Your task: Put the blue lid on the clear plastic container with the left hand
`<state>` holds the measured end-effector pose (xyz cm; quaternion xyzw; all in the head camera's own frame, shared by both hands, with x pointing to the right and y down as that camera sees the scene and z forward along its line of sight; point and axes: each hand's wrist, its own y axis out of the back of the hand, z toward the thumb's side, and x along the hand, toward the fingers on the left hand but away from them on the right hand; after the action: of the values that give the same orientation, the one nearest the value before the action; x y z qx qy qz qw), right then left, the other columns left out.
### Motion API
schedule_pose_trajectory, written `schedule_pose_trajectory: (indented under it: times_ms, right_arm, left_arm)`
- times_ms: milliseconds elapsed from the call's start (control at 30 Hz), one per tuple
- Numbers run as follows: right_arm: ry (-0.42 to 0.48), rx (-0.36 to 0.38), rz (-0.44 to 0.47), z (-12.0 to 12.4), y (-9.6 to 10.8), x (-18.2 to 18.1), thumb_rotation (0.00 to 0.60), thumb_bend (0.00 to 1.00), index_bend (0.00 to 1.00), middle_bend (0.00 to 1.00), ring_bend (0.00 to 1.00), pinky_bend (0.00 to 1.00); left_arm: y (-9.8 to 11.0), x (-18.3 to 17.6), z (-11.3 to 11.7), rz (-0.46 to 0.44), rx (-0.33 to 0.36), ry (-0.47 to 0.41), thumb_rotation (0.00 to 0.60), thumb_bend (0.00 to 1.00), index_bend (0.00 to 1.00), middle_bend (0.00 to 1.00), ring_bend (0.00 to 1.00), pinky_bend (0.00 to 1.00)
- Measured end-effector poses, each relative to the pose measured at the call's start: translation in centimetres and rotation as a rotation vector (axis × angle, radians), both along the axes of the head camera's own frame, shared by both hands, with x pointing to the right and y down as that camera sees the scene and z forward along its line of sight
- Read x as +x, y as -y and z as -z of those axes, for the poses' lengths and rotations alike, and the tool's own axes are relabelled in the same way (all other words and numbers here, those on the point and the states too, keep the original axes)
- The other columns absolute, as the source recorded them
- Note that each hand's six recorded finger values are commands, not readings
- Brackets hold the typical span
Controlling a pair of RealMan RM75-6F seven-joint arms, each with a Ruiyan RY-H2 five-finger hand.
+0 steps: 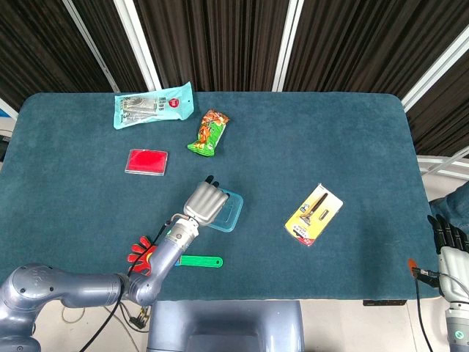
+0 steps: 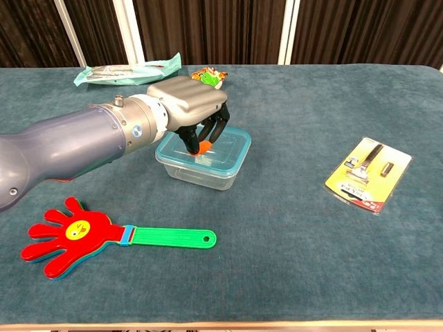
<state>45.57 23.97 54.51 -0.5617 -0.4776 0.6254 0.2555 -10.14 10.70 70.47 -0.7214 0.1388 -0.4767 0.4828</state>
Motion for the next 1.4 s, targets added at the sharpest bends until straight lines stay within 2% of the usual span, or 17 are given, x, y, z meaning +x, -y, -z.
schedule_pose_trajectory:
  times_ms: [1133, 1400]
  right_arm:
    - [-0.001, 0.006, -0.002, 0.1, 0.0, 0.0, 0.600, 0.34, 0.00, 0.01, 0.00, 0.00]
    - [-0.001, 0.006, -0.005, 0.1, -0.1, 0.1, 0.600, 0.34, 0.00, 0.01, 0.00, 0.00]
  left_arm:
    - [-0.9, -0.9, -0.8, 0.012, 0.008, 0.010, 0.600, 0.59, 0.65, 0.60, 0.35, 0.24]
    - [-1.2, -0.9, -1.1, 0.021, -0.011, 0.011, 0.600, 0.59, 0.65, 0.60, 0.35, 0.24]
